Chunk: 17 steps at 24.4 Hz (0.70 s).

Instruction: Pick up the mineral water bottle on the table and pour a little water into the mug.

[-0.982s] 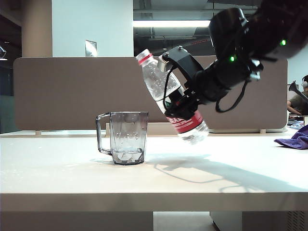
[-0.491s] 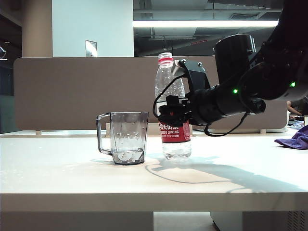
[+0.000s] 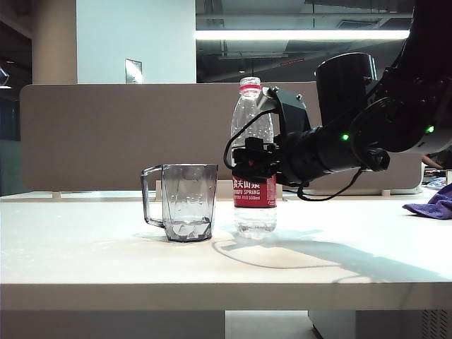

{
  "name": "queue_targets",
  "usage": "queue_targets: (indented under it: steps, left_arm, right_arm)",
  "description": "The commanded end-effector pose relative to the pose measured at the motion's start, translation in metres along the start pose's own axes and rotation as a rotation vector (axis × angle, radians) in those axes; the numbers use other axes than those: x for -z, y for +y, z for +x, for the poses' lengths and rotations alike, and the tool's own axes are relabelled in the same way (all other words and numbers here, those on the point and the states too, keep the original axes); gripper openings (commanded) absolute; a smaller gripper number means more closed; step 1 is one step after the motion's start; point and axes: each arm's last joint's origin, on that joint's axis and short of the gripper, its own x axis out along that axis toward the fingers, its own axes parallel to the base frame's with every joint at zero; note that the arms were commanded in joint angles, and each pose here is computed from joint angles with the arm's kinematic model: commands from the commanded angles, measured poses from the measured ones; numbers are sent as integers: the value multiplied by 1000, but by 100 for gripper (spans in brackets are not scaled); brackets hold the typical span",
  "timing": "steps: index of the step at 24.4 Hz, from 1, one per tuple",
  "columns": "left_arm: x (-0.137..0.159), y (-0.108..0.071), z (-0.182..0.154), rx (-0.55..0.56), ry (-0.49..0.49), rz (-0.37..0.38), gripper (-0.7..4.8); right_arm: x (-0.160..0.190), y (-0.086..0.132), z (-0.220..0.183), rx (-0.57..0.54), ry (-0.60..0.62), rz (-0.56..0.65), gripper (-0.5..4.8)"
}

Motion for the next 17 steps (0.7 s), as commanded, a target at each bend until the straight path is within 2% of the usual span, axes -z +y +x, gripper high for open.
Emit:
queue_targets:
  steps: [1, 10, 17]
  left_arm:
    - [-2, 0, -1, 1, -14, 12, -5]
    - [-2, 0, -1, 1, -14, 12, -5]
    - [-2, 0, -1, 1, -14, 12, -5]
  right_arm:
    - [-6, 1, 0, -6, -43, 1, 231]
    - [-4, 1, 0, -29, -34, 2, 243]
    - [15, 1, 5, -70, 18, 11, 244]
